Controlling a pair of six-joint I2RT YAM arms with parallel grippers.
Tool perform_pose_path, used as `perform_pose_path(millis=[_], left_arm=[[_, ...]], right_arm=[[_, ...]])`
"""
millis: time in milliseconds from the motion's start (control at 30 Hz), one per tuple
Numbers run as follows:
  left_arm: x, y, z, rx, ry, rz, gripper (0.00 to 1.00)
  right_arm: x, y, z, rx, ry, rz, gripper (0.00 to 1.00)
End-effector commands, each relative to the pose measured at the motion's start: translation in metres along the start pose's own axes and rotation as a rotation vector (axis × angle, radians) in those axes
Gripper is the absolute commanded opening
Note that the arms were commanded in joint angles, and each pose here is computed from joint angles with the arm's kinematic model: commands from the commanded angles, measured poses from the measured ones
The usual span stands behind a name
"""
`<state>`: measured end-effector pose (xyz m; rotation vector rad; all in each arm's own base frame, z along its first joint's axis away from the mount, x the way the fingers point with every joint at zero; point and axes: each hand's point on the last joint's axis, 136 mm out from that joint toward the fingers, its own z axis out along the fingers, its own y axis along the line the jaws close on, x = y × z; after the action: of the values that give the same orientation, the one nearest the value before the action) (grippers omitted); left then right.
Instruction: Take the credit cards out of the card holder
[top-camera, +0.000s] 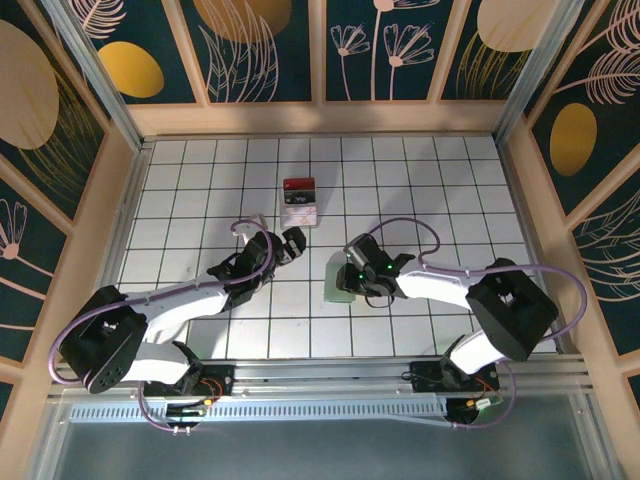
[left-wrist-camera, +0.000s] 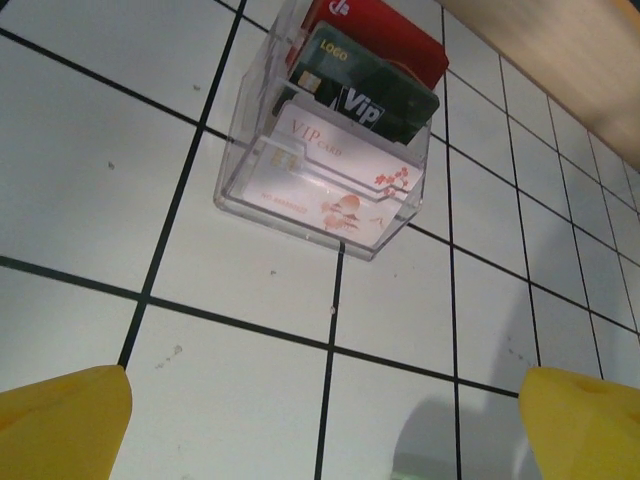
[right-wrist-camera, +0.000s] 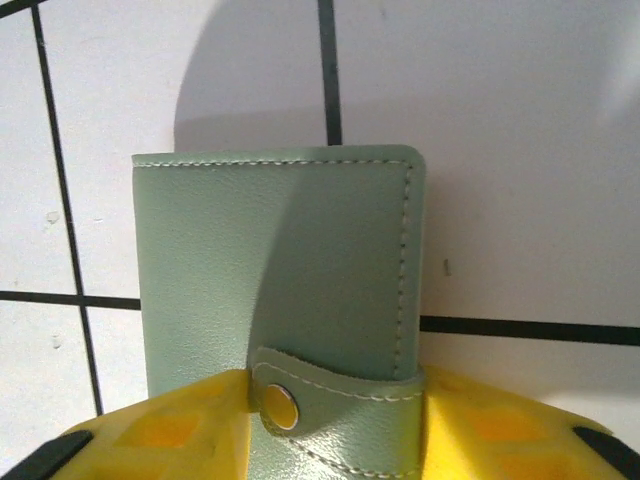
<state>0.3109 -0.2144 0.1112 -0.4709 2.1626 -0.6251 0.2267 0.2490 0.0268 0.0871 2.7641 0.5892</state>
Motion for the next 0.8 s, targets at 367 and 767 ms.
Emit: perform_pose_path(millis=[367, 767], left_arm=[[0.056, -0.011, 0.006, 0.034, 0.303, -0.115, 0.85], [0.092, -0.003, 0.023, 0.021, 0.430, -0.109, 0.58]], right_arm=[[-0.015, 0.048, -0.012, -0.214, -0.056, -0.017, 0.36], [-0.009, 0.059, -0.008, -0.291, -0.018, -0.016, 0.37]])
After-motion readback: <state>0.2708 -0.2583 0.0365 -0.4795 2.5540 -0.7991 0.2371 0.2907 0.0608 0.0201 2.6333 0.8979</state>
